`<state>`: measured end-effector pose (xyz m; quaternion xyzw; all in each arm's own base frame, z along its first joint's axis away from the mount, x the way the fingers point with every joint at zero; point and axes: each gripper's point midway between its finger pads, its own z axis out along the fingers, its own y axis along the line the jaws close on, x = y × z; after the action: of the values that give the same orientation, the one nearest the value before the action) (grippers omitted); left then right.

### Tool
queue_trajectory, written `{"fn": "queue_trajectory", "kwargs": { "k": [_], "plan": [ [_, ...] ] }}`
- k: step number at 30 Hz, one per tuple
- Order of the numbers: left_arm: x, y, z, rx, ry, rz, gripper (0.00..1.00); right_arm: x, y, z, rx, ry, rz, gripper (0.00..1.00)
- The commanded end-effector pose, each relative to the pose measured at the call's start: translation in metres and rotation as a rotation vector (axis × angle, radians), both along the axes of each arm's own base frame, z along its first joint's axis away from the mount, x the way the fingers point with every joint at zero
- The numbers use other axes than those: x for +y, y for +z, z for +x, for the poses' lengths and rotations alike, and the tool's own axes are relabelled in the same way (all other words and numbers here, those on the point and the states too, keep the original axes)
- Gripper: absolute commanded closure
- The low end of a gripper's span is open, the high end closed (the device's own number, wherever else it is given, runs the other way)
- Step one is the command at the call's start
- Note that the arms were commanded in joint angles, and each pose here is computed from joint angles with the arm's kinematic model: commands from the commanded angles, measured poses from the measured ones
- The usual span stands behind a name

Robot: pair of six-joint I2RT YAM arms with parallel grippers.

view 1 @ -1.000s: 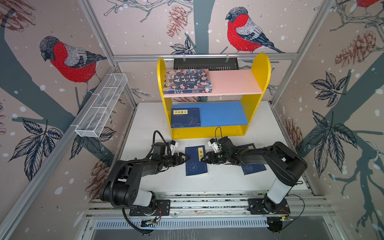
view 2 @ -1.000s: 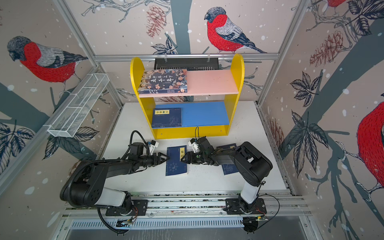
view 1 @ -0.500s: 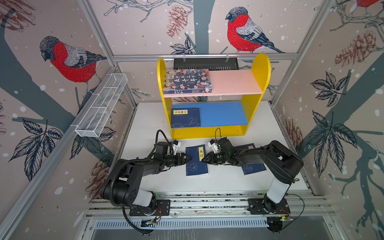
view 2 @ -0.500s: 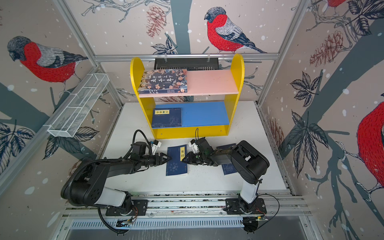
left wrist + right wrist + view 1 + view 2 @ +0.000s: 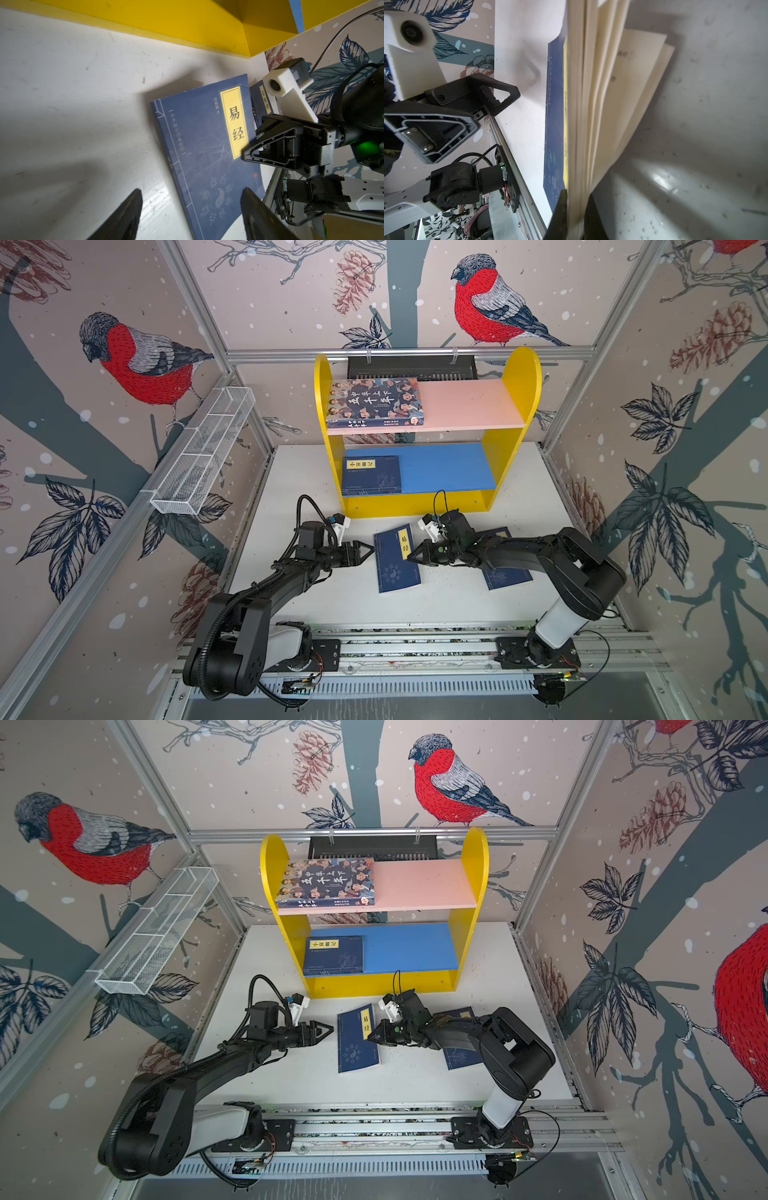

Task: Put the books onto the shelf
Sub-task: 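Lift the paperback upright with the right gripper while the left gripper steadies it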

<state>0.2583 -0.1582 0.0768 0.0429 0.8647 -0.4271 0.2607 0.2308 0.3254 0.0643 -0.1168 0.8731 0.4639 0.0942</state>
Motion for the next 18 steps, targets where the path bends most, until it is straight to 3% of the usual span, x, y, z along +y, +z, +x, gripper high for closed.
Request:
{"fn": "queue_trajectory", "kwargs": {
  "k": [1, 9, 13, 18],
  "plan": [
    [0.000, 0.005, -0.001, -0.024, -0.014, -0.010, 0.24, 0.004, 0.024, 0.000, -0.036, 0.053, 0.105, 0.99],
    [-0.018, 0.031, -0.010, -0.027, -0.099, -0.193, 0.21, 0.007, 0.069, -0.004, -0.067, 0.164, 0.257, 0.99],
    [-0.027, 0.055, -0.014, -0.030, -0.145, -0.316, 0.20, 0.015, 0.078, -0.012, -0.090, 0.230, 0.265, 0.99],
    [-0.030, 0.062, -0.019, -0.019, -0.169, -0.345, 0.25, 0.024, 0.086, -0.020, -0.109, 0.283, 0.288, 0.99]
  ]
}}
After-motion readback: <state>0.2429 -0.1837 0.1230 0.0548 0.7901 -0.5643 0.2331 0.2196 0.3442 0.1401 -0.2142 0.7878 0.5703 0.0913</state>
